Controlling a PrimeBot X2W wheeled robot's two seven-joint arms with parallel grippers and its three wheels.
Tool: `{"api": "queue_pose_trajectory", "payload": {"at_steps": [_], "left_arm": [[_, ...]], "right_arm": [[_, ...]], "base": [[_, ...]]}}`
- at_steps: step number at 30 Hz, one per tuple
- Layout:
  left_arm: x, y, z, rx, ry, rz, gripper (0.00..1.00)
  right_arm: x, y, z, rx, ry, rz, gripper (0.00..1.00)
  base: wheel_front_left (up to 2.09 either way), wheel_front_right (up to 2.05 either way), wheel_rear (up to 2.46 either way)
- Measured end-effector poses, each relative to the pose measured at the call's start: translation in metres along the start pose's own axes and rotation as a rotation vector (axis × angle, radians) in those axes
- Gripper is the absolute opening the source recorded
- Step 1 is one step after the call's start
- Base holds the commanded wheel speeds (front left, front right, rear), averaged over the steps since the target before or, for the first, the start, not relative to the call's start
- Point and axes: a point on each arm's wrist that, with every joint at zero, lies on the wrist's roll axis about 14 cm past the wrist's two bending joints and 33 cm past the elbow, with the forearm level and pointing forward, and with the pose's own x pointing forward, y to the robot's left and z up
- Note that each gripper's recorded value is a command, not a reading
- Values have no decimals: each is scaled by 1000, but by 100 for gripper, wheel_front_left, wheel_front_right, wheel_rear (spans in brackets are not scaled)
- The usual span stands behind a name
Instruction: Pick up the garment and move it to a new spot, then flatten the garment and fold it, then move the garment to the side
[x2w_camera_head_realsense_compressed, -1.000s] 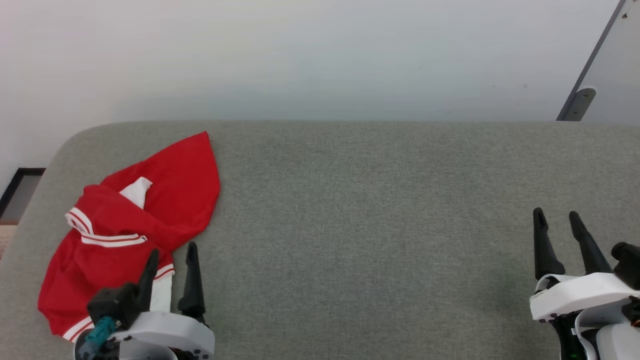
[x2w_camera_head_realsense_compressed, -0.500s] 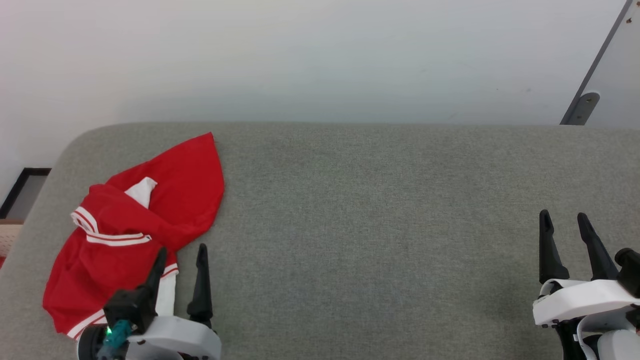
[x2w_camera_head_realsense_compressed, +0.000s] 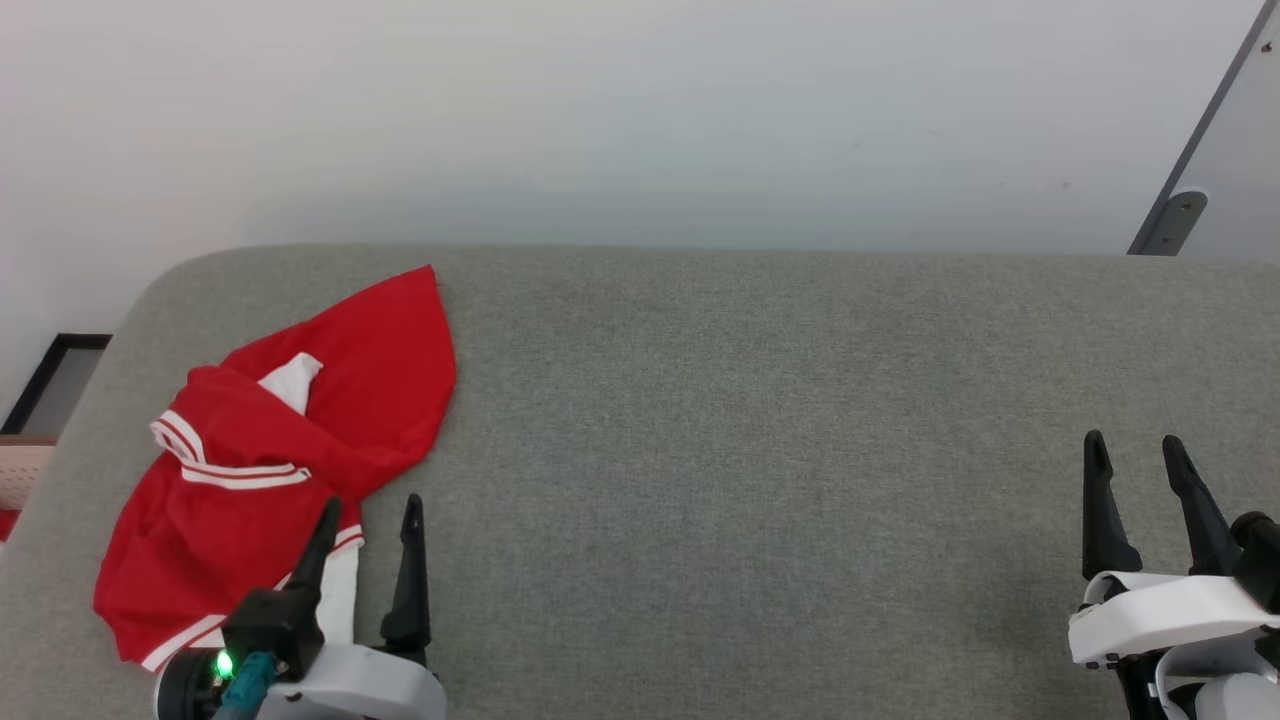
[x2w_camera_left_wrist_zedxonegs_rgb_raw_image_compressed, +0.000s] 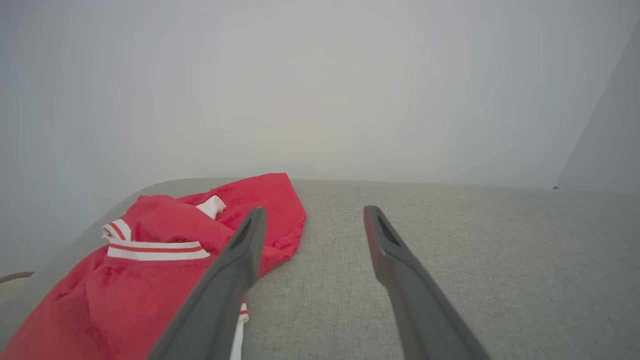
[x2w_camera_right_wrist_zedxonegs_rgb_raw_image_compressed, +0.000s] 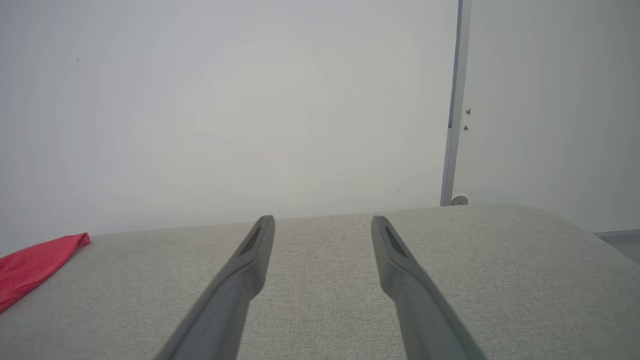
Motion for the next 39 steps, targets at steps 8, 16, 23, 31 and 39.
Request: {"api": "queue_pose_trajectory", "payload": {"at_steps": [8,16,23,31,39], "left_arm": [[-2,1,2,44,-13,-6,100],[-6,3,-1,39,-4,-5,100],[-14,19,3,30,-12,48,100],[-44,47,-1,22,7,159,100],[-94,87,-2,16,18,335,100]], "right_arm": [[1,3,1,-44,-7,14,100],[2,4,-2,-38,-1,16,100],[11,21,-7,-20,5,57,100],[25,72,-27,13,50,189,100],[28,154,-47,41,102,400,100]], "base": [[0,0,0],[0,0,0],[0,0,0],[0,0,0],[0,0,0]]}}
